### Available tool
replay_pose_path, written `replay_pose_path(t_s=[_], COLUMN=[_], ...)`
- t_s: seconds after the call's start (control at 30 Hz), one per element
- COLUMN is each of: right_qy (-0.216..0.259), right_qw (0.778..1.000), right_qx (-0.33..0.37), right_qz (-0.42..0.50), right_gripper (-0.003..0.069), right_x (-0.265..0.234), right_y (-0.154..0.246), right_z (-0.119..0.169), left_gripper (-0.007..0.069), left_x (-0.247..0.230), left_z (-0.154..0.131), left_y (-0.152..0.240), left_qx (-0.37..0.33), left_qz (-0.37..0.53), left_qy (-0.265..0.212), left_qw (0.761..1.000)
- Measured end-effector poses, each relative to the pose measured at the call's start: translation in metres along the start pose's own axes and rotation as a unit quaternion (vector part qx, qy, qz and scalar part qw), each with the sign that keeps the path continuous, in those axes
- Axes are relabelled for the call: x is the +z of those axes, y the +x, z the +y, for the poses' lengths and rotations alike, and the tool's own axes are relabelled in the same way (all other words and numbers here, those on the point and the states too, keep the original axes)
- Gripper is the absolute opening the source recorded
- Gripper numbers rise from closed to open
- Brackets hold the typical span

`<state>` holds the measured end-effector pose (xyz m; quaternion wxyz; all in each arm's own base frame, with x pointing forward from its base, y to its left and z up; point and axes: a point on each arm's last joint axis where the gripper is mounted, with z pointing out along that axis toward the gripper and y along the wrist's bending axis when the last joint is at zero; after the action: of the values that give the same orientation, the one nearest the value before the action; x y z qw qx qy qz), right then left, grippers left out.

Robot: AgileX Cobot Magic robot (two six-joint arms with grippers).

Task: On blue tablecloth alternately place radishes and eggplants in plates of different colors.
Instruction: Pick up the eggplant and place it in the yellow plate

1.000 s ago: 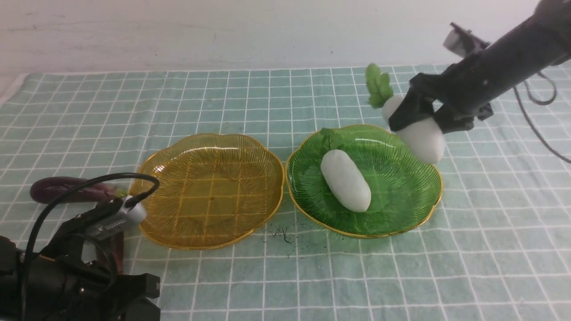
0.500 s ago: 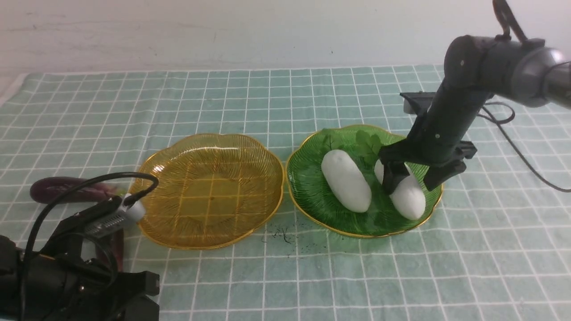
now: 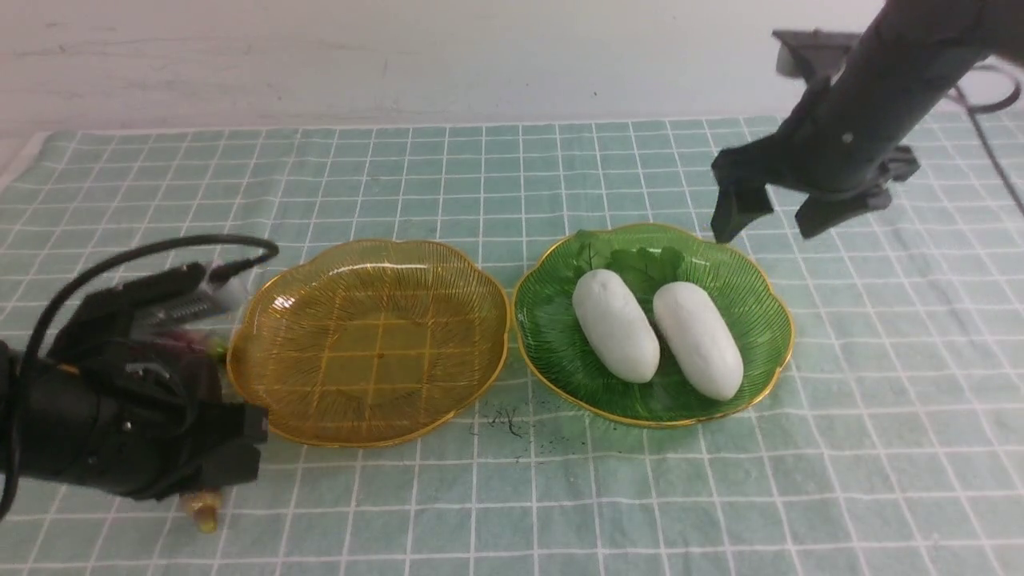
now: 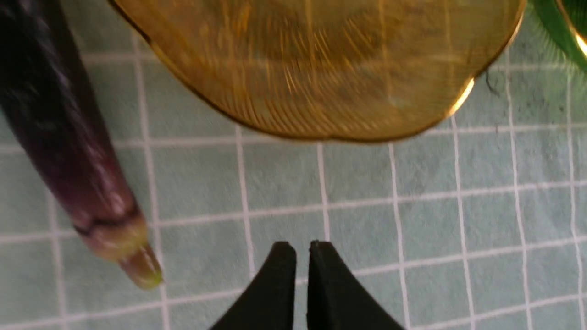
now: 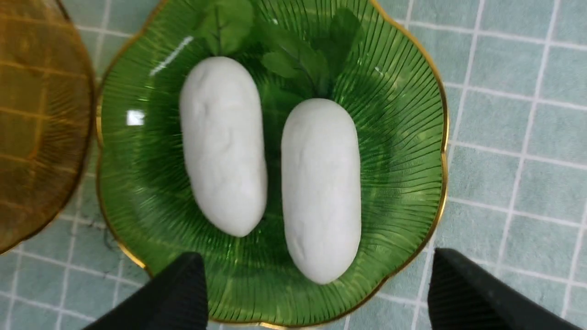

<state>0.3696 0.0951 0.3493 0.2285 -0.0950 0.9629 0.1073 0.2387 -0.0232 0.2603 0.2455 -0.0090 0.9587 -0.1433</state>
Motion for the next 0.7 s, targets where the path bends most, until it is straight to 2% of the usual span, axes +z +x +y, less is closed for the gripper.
replay_pose_path(t_s=[0.17, 0.3, 0.4, 0.5, 0.7], right_qy=[-0.002, -0.002, -0.002, -0.002, -0.002], right_qw=[0.999, 0.998, 0.998, 0.997, 0.998], right_qx=[-0.020, -0.035, -0.042, -0.044, -0.045], right_qz=[-0.041, -0.055, -0.055, -0.056, -0.054], right_gripper=[0.0506, 0.0459, 0.0439, 0.0433, 0.0432], right_x=[-0.075, -0.110, -0.120, -0.122, -0.121], right_y=[0.055, 0.117, 0.161, 0.187, 0.207], right_z=[0.009, 0.011, 0.010, 0.009, 0.007], left_gripper=[0.0152, 0.0261, 0.0329, 0.0351, 0.0353], left_x=[-0.013, 0.003, 0.027, 0.050, 0.079], left_z=[0.008, 0.019, 0.028, 0.035, 0.044], left_y=[-0.024, -0.024, -0.022, -0.019, -0.013], left_qx=[-0.035, -0.064, -0.074, -0.087, -0.098], left_qz=[-0.065, -0.040, 0.009, 0.049, 0.099], left_qy=[-0.065, -0.103, -0.123, -0.128, -0.134], left_qw=[0.995, 0.992, 0.990, 0.987, 0.981])
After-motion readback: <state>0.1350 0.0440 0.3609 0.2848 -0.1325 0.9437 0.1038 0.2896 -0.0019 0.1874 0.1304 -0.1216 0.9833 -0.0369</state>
